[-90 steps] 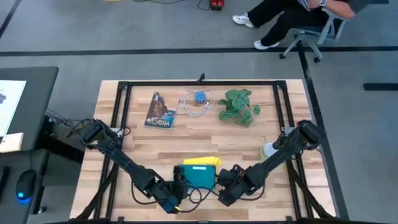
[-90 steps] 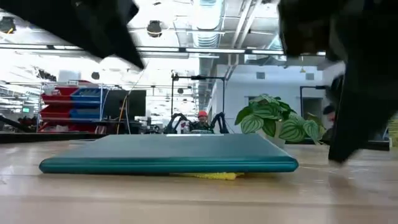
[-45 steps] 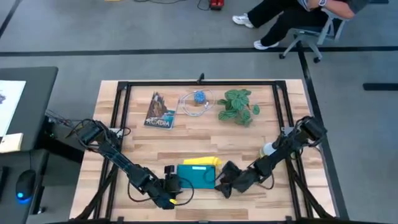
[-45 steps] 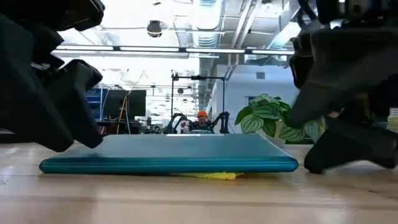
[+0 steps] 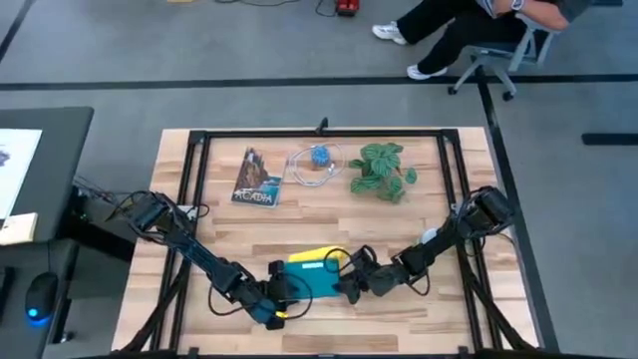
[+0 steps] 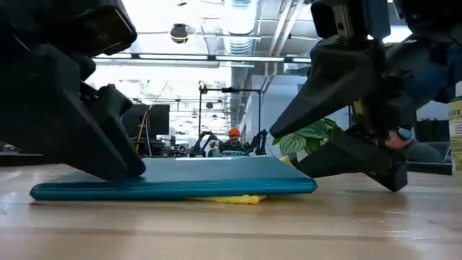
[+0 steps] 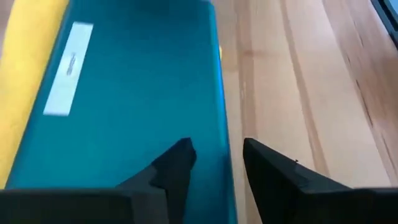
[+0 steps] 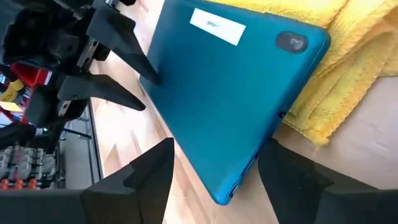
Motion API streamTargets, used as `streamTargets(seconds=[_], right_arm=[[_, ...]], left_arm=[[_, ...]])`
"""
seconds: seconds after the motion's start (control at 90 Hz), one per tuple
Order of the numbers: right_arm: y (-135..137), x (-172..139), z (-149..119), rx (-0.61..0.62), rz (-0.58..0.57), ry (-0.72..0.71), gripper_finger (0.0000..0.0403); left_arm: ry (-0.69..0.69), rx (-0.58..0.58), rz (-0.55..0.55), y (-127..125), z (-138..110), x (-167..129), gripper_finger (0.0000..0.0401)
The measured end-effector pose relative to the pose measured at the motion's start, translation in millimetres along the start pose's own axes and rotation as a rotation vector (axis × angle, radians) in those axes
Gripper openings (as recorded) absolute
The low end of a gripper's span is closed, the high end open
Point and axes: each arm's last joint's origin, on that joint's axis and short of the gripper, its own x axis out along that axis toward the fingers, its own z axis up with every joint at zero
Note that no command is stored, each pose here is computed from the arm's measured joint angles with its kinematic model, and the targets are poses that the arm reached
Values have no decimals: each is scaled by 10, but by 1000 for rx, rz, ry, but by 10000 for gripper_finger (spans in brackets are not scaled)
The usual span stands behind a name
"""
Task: Clean tablet
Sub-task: Spray the back of the tablet using the cleaning bottle
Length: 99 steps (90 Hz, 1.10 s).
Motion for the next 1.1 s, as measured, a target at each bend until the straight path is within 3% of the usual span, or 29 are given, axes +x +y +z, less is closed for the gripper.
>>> streamTargets(seconds=[0.078, 0.3, 0.411, 0.589, 0.767, 0.922, 1.1], right_arm=[[37, 12, 19, -45, 8, 14, 203], [12, 28, 38, -17, -87, 56, 200], [1, 25, 36, -14, -99, 56, 200], [-12, 29, 47, -9, -108, 57, 200], [-22, 32, 54, -7, -112, 61, 199], [-26, 33, 56, -6, -113, 68, 189], [-23, 38, 62, -27, -99, 91, 180]], left_arm=[[-4, -1, 1, -11, -52, 71, 121], [-51, 24, 19, -26, 6, 54, 108], [-86, 108, 32, -50, 168, -36, 100], [-161, 149, 18, -138, 574, -263, 96], [18, 40, 33, -113, 655, -480, 95], [290, -55, 84, -40, 373, -524, 95], [380, -75, 126, -20, 66, -360, 95]])
